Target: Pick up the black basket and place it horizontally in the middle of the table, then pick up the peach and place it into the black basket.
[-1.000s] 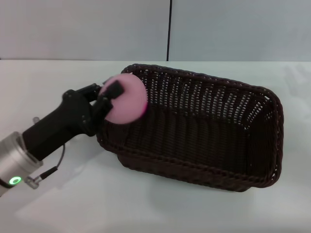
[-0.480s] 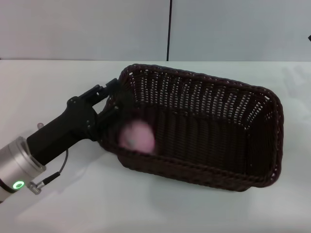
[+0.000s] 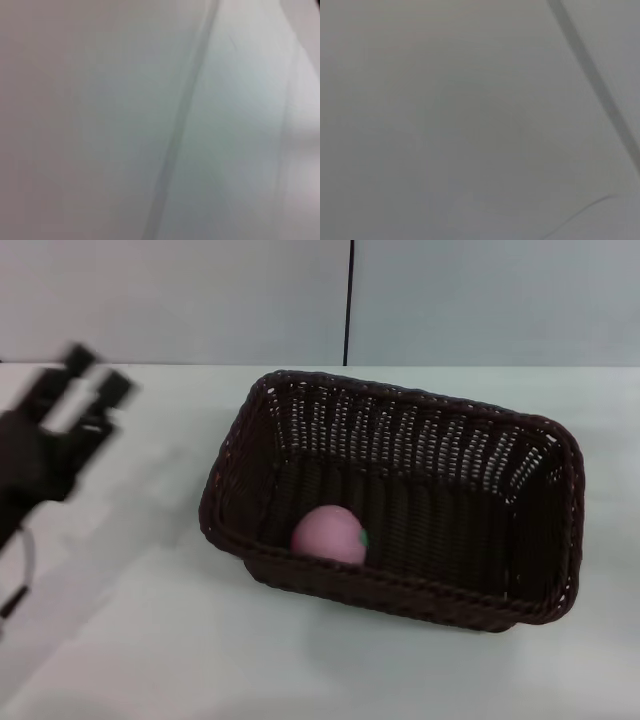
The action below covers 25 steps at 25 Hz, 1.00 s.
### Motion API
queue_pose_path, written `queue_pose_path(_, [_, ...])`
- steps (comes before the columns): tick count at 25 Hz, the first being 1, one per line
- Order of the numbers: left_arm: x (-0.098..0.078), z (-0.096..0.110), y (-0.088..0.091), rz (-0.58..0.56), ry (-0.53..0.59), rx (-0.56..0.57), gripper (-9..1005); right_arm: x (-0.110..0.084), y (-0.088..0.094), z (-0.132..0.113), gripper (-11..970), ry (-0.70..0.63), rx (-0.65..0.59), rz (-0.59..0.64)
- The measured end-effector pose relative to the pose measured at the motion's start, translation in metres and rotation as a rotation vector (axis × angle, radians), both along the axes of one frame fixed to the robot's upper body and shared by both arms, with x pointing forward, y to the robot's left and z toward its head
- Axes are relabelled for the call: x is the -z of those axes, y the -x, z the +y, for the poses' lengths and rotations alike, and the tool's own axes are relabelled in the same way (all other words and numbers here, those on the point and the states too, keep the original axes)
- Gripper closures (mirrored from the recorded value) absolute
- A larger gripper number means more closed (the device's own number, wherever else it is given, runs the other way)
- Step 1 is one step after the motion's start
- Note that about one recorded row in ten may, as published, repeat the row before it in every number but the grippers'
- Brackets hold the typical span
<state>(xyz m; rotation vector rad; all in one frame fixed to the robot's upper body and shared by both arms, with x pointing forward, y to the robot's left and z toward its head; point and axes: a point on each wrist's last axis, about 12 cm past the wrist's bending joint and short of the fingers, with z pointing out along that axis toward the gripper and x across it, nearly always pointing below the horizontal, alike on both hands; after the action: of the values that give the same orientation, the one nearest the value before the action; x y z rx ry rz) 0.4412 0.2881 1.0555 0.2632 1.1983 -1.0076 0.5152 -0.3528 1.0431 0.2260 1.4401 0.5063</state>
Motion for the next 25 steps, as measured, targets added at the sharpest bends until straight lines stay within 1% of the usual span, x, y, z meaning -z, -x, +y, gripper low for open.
queue_pose_path(1, [0.0, 0.006, 0.004, -0.013, 0.011, -0.054, 315, -0.001, 0.008, -0.012, 538, -0.002, 0.053, -0.019])
queue_pose_path(2, [0.002, 0.022, 0.015, -0.038, 0.023, -0.206, 312, -0.001, 0.008, -0.012, 538, -0.002, 0.053, -0.019])
queue_pose_path(3, [0.003, 0.026, 0.018, -0.041, 0.024, -0.241, 310, -0.002, 0.012, -0.019, 538, -0.002, 0.082, -0.028])
queue_pose_path(4, [0.004, 0.031, 0.023, -0.045, 0.025, -0.29, 311, -0.004, 0.02, -0.032, 539, -0.005, 0.145, -0.045])
queue_pose_path(5, [0.004, 0.031, 0.023, -0.045, 0.025, -0.29, 311, -0.004, 0.02, -0.032, 539, -0.005, 0.145, -0.045])
queue_pose_path(6, [0.006, 0.047, 0.034, -0.05, 0.038, -0.442, 312, -0.004, 0.025, -0.039, 540, -0.008, 0.18, -0.052])
queue_pose_path(7, [0.006, 0.049, 0.035, -0.05, 0.038, -0.456, 312, -0.004, 0.03, -0.044, 541, -0.011, 0.209, -0.057])
queue_pose_path(8, [0.007, 0.053, 0.038, -0.05, 0.039, -0.496, 312, -0.004, 0.033, -0.049, 541, -0.013, 0.234, -0.061])
queue_pose_path(9, [0.007, 0.053, 0.038, -0.05, 0.039, -0.496, 313, -0.004, 0.042, -0.06, 542, -0.012, 0.287, -0.069])
queue_pose_path(10, [0.007, 0.053, 0.038, -0.05, 0.039, -0.496, 314, -0.004, 0.042, -0.06, 542, -0.012, 0.287, -0.069])
queue_pose_path(12, [0.007, 0.053, 0.038, -0.05, 0.039, -0.496, 314, -0.004, 0.05, -0.067, 543, -0.006, 0.322, -0.075])
queue_pose_path(13, [0.01, 0.066, 0.047, -0.046, 0.035, -0.625, 315, -0.004, 0.054, -0.069, 543, -0.001, 0.335, -0.078])
queue_pose_path(14, [0.01, 0.073, 0.05, -0.044, 0.04, -0.677, 315, -0.004, 0.057, -0.071, 543, 0.009, 0.35, -0.081])
queue_pose_path(16, [0.01, 0.076, 0.052, -0.044, 0.046, -0.713, 315, -0.004, 0.058, -0.072, 543, 0.012, 0.353, -0.083])
queue_pose_path(25, [0.012, 0.076, 0.048, -0.023, 0.051, -0.721, 315, -0.004, 0.057, -0.071, 543, 0.013, 0.351, -0.082])
